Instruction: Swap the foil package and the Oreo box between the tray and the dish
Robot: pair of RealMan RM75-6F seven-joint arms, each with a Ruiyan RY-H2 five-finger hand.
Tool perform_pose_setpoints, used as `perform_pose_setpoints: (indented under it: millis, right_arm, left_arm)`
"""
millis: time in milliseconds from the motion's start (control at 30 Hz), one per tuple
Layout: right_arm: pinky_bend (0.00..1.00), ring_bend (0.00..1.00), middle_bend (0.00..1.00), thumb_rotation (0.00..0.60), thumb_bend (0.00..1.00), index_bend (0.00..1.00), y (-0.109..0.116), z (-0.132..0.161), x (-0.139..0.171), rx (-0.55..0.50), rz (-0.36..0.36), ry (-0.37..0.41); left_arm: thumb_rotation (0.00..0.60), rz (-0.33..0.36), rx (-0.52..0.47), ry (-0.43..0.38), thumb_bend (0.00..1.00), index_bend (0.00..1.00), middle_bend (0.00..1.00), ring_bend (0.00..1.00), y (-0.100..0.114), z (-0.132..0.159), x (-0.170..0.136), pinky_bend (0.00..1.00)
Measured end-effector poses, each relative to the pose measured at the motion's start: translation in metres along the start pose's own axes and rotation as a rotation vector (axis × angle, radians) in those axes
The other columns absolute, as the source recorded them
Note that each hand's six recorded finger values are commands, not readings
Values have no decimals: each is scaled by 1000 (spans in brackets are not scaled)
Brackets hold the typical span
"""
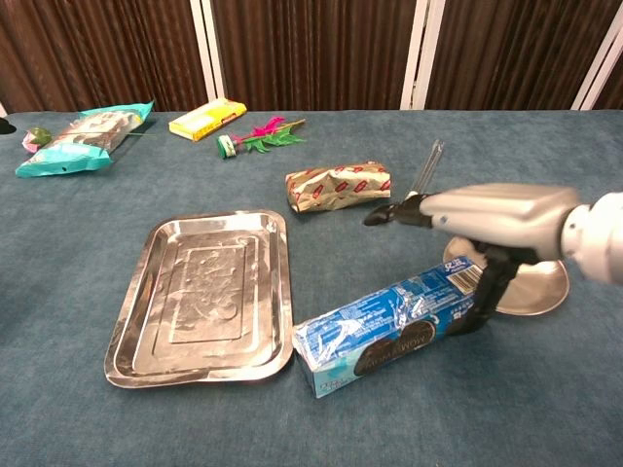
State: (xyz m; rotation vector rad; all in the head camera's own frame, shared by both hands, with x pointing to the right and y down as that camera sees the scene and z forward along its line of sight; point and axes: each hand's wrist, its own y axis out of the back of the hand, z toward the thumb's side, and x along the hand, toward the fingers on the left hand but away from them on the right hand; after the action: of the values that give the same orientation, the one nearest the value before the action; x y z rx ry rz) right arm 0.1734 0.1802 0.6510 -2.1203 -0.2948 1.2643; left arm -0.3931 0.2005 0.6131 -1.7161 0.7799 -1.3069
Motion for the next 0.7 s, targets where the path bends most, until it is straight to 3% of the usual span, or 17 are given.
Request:
perform_pose_setpoints:
  millis: [200,400,567,700]
  right_arm:
    - [0,0,30,600,128,0,36,-25,17,-123,-52,-44]
    - [0,0,27,600,128,0,98,-54,5,-296,-210,-88]
    - [0,0,28,600,128,0,124,-67,-37,-260,-255,-136]
    - [0,0,30,600,128,0,132,-63,-82,-185,-256,-179]
  left_arm:
    - [600,5,-22,-4,368,0,0,0,1,-1,2,0]
    - [600,-2,-27,0,368,0,0,0,1,-5,7,0]
    - [600,-6,-24,8,370,0,0,0,0,-11,12,0]
    - [600,-10,-15,27,370,0,0,0,0,-19,18,0]
